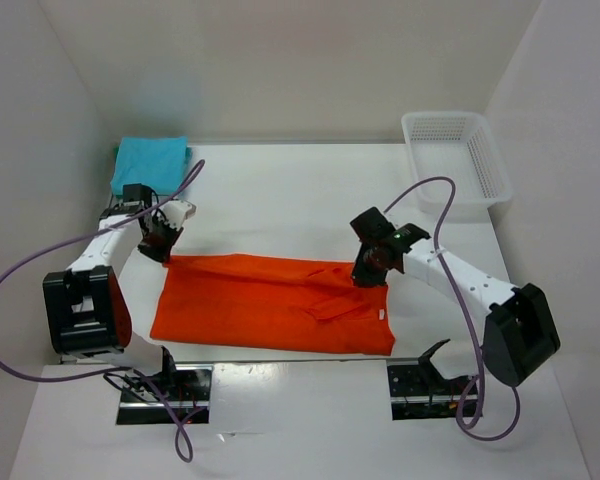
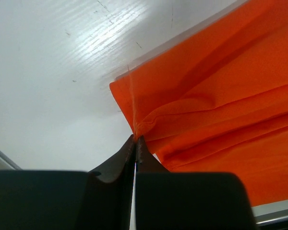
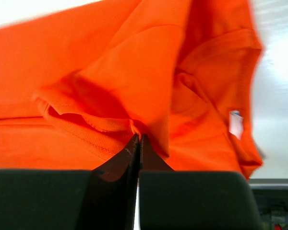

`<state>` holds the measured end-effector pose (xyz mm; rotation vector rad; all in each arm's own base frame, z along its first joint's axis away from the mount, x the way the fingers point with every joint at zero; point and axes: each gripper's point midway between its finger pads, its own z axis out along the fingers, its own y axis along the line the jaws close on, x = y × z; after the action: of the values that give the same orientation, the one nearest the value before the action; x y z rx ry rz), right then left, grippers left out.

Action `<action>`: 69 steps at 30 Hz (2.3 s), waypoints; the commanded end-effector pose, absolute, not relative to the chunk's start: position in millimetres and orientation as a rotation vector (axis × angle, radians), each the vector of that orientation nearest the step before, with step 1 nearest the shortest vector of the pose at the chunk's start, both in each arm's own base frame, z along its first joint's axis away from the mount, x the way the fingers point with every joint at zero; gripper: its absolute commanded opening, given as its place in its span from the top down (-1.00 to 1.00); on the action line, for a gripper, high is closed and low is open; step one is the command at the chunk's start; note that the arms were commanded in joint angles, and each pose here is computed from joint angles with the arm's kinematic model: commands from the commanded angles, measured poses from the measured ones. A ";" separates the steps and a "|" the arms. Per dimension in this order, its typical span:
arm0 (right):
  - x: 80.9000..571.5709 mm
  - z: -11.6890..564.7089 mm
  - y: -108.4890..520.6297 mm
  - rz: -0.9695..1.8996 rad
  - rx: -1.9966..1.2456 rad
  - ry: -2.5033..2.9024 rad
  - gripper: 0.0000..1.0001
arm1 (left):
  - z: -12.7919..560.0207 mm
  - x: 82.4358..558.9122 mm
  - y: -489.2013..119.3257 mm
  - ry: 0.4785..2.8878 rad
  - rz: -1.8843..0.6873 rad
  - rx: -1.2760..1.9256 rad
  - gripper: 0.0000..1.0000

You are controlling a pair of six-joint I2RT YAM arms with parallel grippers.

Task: Fold and stack the t-shirts
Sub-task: Fold the other side of the tshirt into a rectangle

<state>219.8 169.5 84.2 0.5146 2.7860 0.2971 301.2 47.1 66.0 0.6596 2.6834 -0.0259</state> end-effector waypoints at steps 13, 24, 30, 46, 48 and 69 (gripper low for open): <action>182.1 101.3 145.6 0.271 0.643 2.738 1.00 | 68.7 290.0 26.4 2.622 -0.082 0.767 1.00; 170.3 87.8 148.1 0.249 0.617 2.784 1.00 | 51.0 276.8 27.8 2.661 -0.064 0.792 1.00; 166.6 85.5 149.0 0.234 0.614 2.800 1.00 | 48.3 273.6 31.2 2.675 -0.041 0.804 1.00; 328.0 147.5 113.4 0.084 0.539 2.517 1.00 | 130.0 408.9 16.4 2.431 -0.141 0.522 1.00; 342.9 160.9 112.7 0.055 0.520 2.490 1.00 | 143.9 421.0 17.2 2.386 -0.127 0.498 1.00; 190.5 82.5 149.2 0.271 0.586 2.788 1.00 | 69.4 318.2 25.0 2.577 -0.067 0.699 1.00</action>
<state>208.5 145.8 90.4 0.5476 2.7420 0.2707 323.5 22.6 64.7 0.6552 2.5963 -0.1005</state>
